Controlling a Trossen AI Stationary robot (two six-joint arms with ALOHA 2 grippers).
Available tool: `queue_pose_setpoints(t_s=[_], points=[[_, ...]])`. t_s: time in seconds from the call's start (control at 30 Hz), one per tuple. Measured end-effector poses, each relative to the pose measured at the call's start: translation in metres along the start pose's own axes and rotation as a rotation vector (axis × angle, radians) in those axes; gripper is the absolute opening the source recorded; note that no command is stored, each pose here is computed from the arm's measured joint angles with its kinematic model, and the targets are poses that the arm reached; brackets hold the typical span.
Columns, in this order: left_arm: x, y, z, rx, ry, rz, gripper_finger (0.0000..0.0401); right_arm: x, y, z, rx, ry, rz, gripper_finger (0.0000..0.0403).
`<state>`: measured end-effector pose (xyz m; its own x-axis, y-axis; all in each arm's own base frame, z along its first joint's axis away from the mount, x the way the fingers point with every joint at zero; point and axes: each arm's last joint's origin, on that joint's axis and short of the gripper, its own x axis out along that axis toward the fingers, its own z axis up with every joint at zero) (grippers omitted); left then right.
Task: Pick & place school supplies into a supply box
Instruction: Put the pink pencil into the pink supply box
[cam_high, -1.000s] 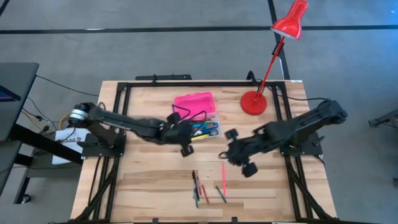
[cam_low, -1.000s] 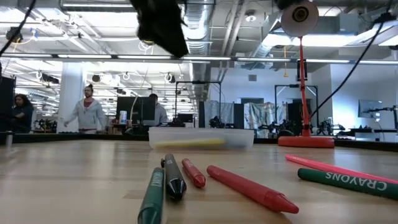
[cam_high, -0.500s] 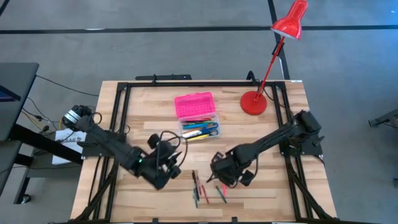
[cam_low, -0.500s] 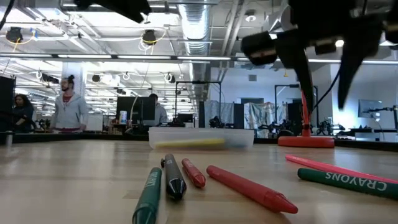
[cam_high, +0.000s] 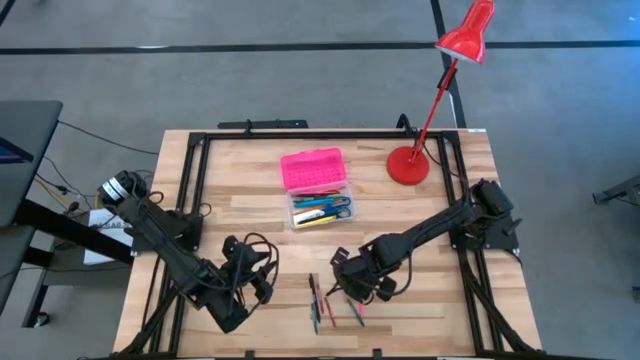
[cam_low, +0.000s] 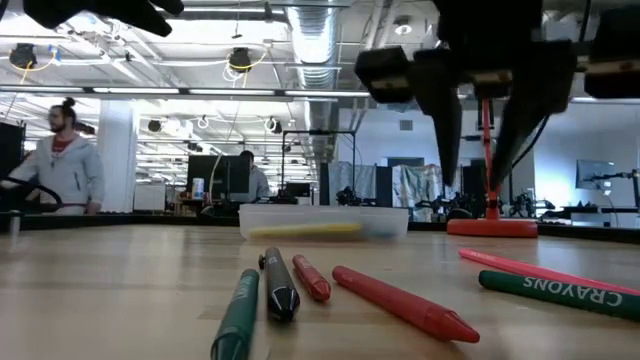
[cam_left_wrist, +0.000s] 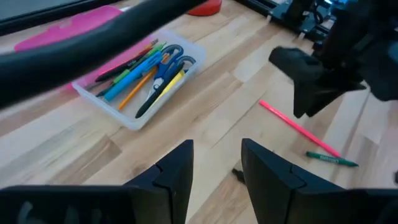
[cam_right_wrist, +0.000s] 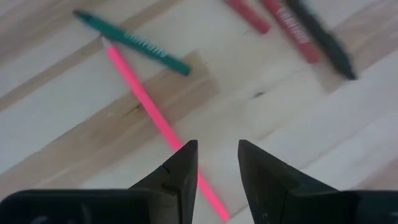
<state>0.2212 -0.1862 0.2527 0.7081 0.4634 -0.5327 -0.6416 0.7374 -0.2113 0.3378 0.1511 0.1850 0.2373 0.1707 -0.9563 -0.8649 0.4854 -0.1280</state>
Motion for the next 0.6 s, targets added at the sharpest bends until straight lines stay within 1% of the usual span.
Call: queue_pose_setpoints(t_s=[0.13,0.2,0.4,0.6], points=[[-0.002,0.000,-0.002,-0.003,-0.006,-0.007,0.0128,0.015,0.011,-0.008,-0.042,0.015,0.019,0.0108],[-0.003,0.000,-0.003,-0.001,-0.003,-0.010,0.0128,0.021,0.016,-0.010,-0.054,0.026,-0.013,0.0108],[-0.003,0.000,-0.003,0.006,-0.005,-0.006,0.0128,0.031,0.021,-0.012,-0.064,0.007,-0.038,0.0108],[-0.003,0.001,-0.002,0.011,-0.032,0.001,0.0128,0.042,0.029,-0.025,-0.062,0.023,-0.021,0.0108]])
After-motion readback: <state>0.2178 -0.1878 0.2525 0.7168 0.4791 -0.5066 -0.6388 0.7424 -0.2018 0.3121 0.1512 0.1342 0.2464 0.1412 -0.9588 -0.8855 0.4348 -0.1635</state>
